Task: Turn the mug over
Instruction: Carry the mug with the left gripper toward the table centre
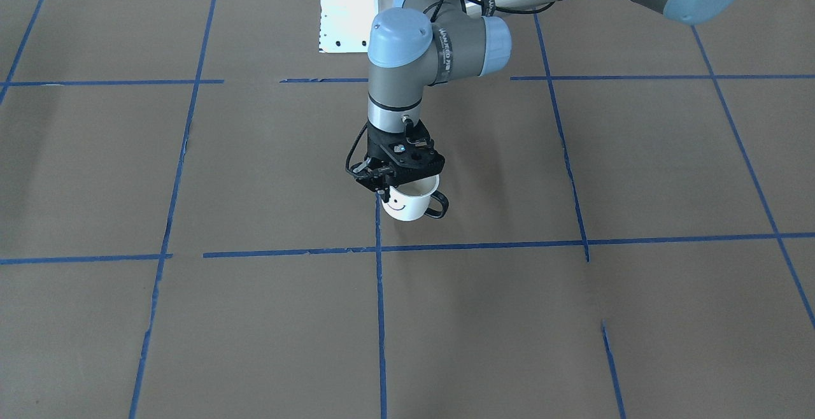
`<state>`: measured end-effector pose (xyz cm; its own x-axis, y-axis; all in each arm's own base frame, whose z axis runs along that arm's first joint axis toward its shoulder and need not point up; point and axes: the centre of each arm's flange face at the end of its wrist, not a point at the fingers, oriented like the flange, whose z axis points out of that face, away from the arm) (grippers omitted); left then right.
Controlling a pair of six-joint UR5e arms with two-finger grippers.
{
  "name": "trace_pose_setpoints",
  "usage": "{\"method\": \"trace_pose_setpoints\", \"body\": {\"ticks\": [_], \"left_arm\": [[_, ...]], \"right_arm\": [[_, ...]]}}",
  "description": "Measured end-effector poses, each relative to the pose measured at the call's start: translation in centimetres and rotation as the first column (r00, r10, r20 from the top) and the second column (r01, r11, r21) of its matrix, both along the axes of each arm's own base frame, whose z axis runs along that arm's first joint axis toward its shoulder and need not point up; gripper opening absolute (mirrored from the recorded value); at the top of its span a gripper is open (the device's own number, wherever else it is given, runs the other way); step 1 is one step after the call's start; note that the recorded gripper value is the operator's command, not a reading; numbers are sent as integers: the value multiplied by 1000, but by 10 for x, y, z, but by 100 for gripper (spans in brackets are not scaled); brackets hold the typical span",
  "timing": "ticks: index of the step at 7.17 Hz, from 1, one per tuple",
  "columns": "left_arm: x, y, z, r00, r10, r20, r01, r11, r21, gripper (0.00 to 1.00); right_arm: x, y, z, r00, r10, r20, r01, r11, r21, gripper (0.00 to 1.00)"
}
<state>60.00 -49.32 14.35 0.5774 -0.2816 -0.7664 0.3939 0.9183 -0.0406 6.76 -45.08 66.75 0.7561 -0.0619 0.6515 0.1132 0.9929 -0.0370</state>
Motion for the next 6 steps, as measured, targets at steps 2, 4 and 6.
{"method": "trace_pose_setpoints", "body": {"ticks": [2, 4, 6], "left_arm": [[16, 2, -13, 990, 118, 84, -127, 985, 115, 0], [22, 1, -23, 974, 190, 127, -212, 959, 188, 0], [38, 1, -27, 972, 191, 135, -210, 966, 152, 0]], "right_arm": [[0, 0, 0, 1000, 0, 0, 0, 1000, 0, 100], [0, 0, 0, 1000, 0, 0, 0, 1000, 0, 100], [0, 0, 0, 1000, 0, 0, 0, 1000, 0, 100]]}}
